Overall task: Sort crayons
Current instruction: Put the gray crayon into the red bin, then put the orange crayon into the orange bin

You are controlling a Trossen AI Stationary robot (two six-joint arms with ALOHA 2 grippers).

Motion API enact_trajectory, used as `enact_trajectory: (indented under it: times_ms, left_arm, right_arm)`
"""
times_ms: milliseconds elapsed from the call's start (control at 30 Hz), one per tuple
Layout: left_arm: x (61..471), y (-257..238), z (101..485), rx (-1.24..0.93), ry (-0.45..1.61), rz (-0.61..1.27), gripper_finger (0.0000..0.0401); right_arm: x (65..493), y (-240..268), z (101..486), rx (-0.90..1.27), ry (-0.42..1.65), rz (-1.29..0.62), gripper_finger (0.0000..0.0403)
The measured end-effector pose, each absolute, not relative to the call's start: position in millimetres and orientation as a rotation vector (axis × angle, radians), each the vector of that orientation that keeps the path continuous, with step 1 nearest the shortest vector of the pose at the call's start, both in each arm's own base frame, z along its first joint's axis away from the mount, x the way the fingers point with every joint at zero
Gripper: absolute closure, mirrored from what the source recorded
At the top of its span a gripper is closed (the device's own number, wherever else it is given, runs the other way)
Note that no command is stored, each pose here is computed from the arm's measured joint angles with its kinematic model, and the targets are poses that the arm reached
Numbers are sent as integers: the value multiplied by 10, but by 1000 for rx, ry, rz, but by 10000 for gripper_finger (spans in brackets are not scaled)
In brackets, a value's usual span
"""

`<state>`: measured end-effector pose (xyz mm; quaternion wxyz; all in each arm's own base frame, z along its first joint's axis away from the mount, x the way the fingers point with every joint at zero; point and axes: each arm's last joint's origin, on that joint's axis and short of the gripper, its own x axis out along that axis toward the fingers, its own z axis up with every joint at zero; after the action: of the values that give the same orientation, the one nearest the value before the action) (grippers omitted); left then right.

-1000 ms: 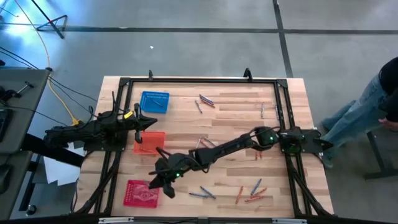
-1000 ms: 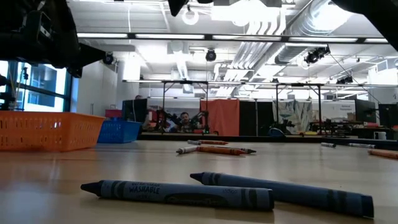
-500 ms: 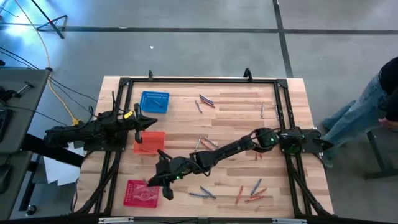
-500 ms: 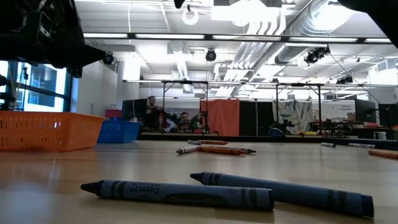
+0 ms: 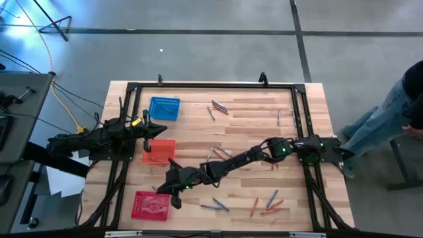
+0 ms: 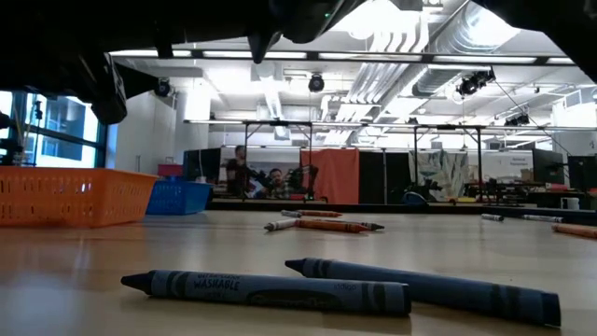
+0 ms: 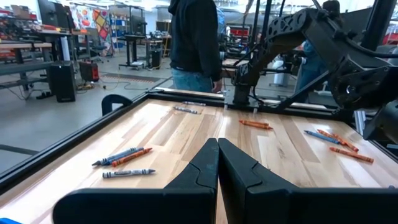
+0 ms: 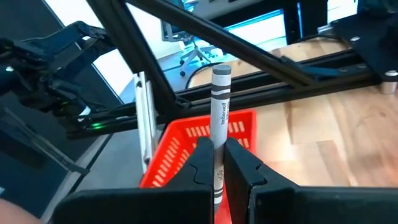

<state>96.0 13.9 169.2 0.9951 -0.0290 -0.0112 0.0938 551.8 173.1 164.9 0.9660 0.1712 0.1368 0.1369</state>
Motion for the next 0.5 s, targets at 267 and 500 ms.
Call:
enact_trajectory:
  times_ms: [267,500]
  left_arm:
    - [960,139,1693,-58,-23,188,400]
    - [960,139,1693,-58,-23,188,400]
  right_arm:
    - [5511,1752,1651,351,281,309,324]
    - [5493,1813,1661,346,278,348,278]
